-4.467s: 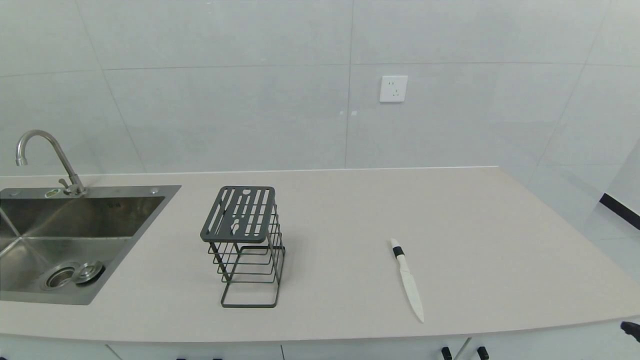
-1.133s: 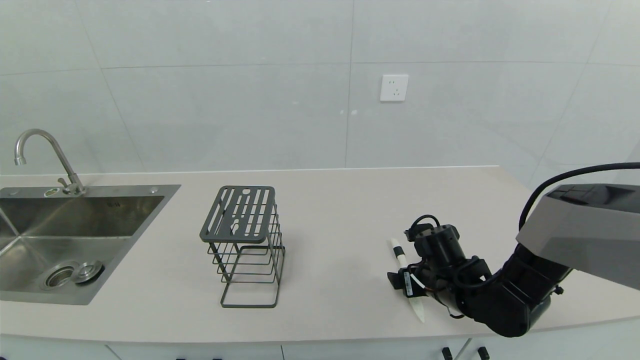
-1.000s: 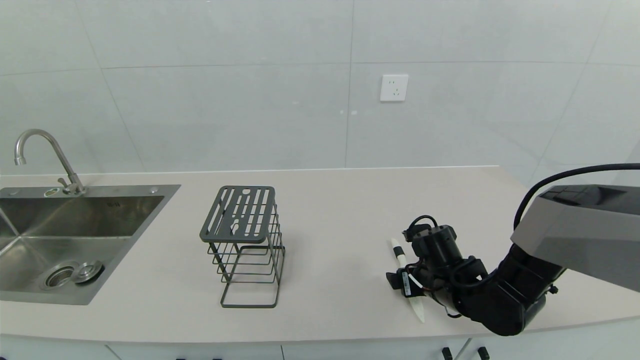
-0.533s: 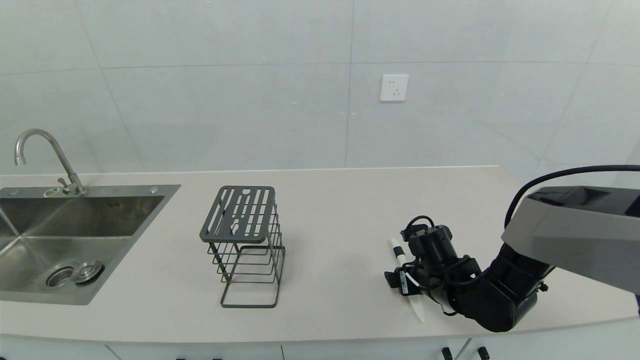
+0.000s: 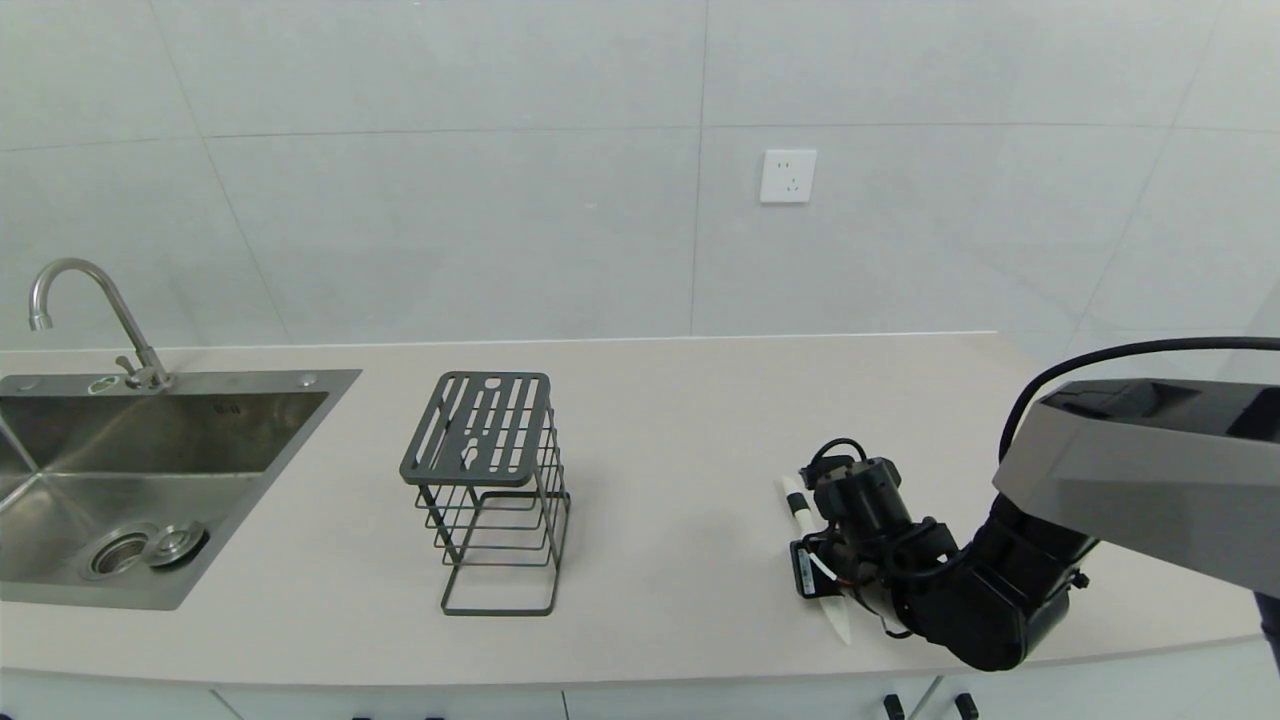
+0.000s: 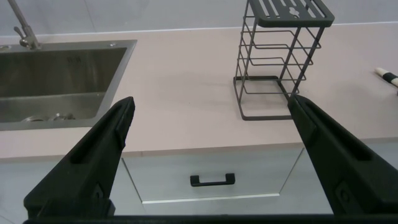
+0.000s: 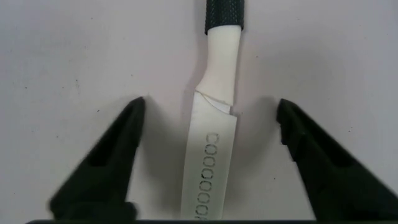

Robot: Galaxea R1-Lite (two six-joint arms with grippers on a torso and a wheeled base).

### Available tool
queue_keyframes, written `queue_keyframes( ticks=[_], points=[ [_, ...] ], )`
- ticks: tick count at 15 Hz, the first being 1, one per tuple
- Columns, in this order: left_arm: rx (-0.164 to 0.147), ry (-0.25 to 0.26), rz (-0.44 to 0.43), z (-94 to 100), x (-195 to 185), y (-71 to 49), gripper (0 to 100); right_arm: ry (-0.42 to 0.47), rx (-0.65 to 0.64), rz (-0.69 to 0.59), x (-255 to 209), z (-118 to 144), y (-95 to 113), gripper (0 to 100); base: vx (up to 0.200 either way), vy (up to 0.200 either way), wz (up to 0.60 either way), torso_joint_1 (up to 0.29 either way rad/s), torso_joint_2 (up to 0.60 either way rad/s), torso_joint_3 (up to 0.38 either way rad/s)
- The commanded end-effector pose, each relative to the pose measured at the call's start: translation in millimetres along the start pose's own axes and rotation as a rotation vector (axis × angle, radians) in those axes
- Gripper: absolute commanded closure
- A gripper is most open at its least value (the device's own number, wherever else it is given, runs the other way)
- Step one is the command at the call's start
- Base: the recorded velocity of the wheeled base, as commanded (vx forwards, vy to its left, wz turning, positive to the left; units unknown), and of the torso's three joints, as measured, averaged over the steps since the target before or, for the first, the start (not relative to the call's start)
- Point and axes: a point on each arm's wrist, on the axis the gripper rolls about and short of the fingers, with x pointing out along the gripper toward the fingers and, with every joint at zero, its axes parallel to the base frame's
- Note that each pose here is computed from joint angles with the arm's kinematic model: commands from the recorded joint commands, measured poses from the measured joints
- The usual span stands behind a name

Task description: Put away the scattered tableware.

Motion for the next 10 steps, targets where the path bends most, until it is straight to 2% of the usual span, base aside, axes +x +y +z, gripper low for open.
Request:
queue_keyframes(
  ticks=[1, 3, 5, 6, 9, 10],
  points=[
    [0.000, 0.000, 0.000, 0.1, 0, 0.0, 0, 0.027, -0.008, -0.006, 0, -6, -2, 100, 0.000, 0.000, 0.00, 0.000, 0.00, 0.000],
    [0.000, 0.002, 0.000, 0.0, 0, 0.0, 0, 0.033, -0.010, -0.005, -2, -8, -2, 100, 0.000, 0.000, 0.00, 0.000, 0.00, 0.000],
    [0.000, 0.000, 0.000, 0.1, 0, 0.0, 0, -0.018, 0.005, 0.002, -6, 4, -4, 100, 0.000, 0.000, 0.00, 0.000, 0.00, 0.000],
    [0.000, 0.000, 0.000, 0.1, 0, 0.0, 0, -0.057, 0.017, 0.013, -10, 11, -4, 100, 0.000, 0.000, 0.00, 0.000, 0.00, 0.000],
    [-0.001, 0.000, 0.000, 0.1, 0, 0.0, 0, -0.272, 0.056, 0.098, -22, 44, -7, 100, 0.000, 0.000, 0.00, 0.000, 0.00, 0.000],
    [-0.001, 0.000, 0.000, 0.1, 0, 0.0, 0, -0.311, 0.062, 0.105, -23, 49, -11, 100, 0.000, 0.000, 0.00, 0.000, 0.00, 0.000]
  ],
)
